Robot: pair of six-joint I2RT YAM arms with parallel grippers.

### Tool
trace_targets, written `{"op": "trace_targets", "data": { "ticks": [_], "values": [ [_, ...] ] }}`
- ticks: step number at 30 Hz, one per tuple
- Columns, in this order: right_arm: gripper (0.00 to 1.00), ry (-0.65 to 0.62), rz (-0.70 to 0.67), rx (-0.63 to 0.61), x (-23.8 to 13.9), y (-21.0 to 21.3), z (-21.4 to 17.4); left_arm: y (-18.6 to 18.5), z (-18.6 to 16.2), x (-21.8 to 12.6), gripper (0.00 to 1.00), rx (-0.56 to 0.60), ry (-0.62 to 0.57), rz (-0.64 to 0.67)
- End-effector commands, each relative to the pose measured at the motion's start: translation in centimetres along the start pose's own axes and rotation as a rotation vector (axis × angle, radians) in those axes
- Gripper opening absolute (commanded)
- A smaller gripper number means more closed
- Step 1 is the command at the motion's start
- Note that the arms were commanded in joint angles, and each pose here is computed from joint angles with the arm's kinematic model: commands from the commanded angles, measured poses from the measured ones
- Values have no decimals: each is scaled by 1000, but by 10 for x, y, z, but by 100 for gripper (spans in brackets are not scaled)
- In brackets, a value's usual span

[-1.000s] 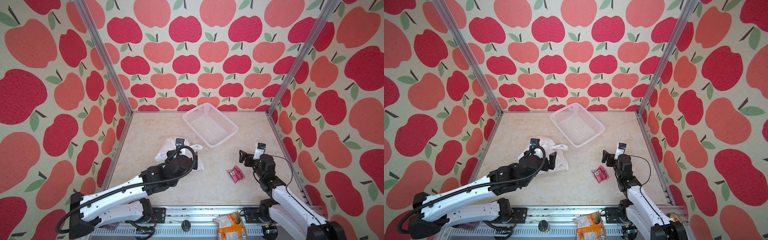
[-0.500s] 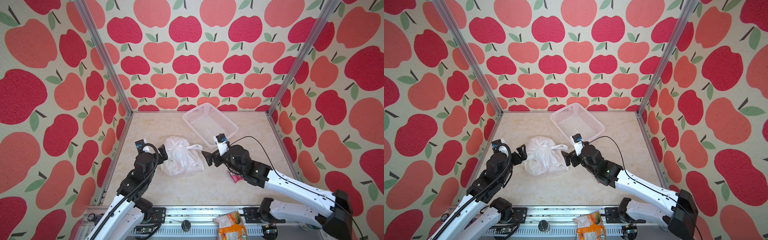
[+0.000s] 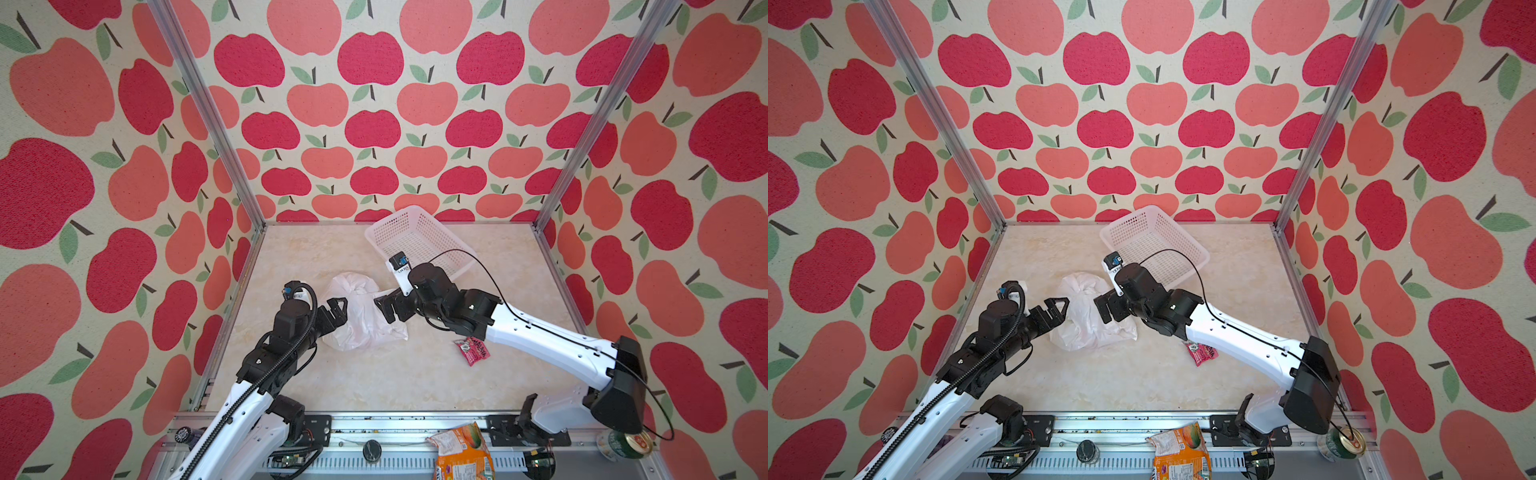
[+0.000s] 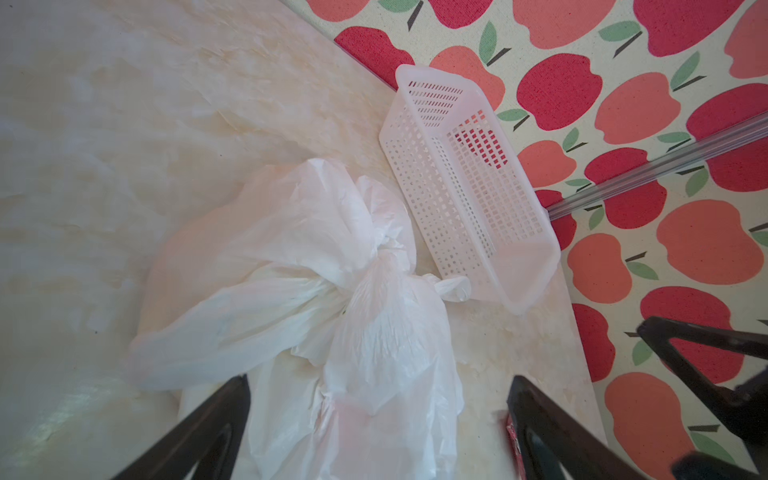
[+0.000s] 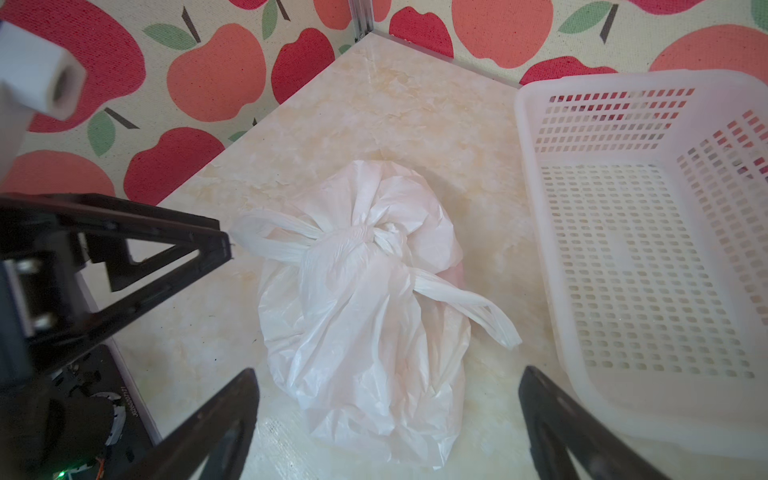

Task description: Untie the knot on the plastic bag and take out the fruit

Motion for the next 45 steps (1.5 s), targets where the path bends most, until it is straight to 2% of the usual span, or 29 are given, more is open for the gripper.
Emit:
{"op": "trace_targets", "data": {
  "ticks": [1,3,5,7,8,9,10,12,13,16,20,24,27,28,30,32,34,35,38,42,45],
  "values": [
    [99,99,-93,-83,1,-14,-14,-34,43,-42,99,49,-53,-40],
    [99,75,-68,-94,1,-14,-16,-34,64,-49,99,105,-115,20],
    [99,46,-32,-103,-1,-10,-15,-22,75,-39,99,138,-187,85],
    [99,28,-26,-96,4,-12,-19,9,59,-13,99,25,-168,105],
    [99,31,1,-86,9,-10,-24,19,50,5,97,27,-187,76],
    [99,40,17,-82,14,-10,-28,29,39,22,99,47,-204,61],
    [99,62,7,-76,20,-13,-34,42,26,32,99,-1,-173,76],
    [99,99,11,-70,26,-12,-42,33,25,38,95,53,-122,19],
    [99,111,32,-72,29,-8,-45,31,23,40,94,77,-96,37],
    [99,121,125,-75,36,12,-53,34,16,49,100,125,-91,95],
    [99,174,173,-113,49,36,-68,38,18,55,99,152,-72,135],
    [99,230,180,-119,65,45,-83,41,14,63,99,157,-40,150],
    [99,280,114,-121,78,36,-93,45,14,66,99,157,-21,179],
    [96,294,80,-126,80,31,-95,47,14,65,99,156,-19,190],
    [82,303,21,-124,80,22,-94,50,16,64,99,154,-17,210],
    [50,292,-12,-119,78,16,-93,50,17,62,99,150,-24,210],
    [29,271,-34,-114,74,11,-91,49,18,60,99,151,-33,201],
    [24,261,-50,-112,72,8,-91,48,19,59,99,153,-35,199],
    [9,234,-107,-109,65,-4,-88,47,20,57,99,158,-38,199],
    [7,195,-157,-111,54,-14,-83,47,21,56,99,163,-35,203],
    [6,180,-183,-162,47,-23,-84,47,22,54,99,169,-34,208]
  ]
}}
Point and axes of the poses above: each gripper's point midway between its finger pads, its own x axis out along the fingers, its own y axis along the line the jaws close on, z = x × y, the point moved 1 cm from there along -x, back along the fingers, and after that the axes turned 3 degrees about x, right-handed, at the moved point
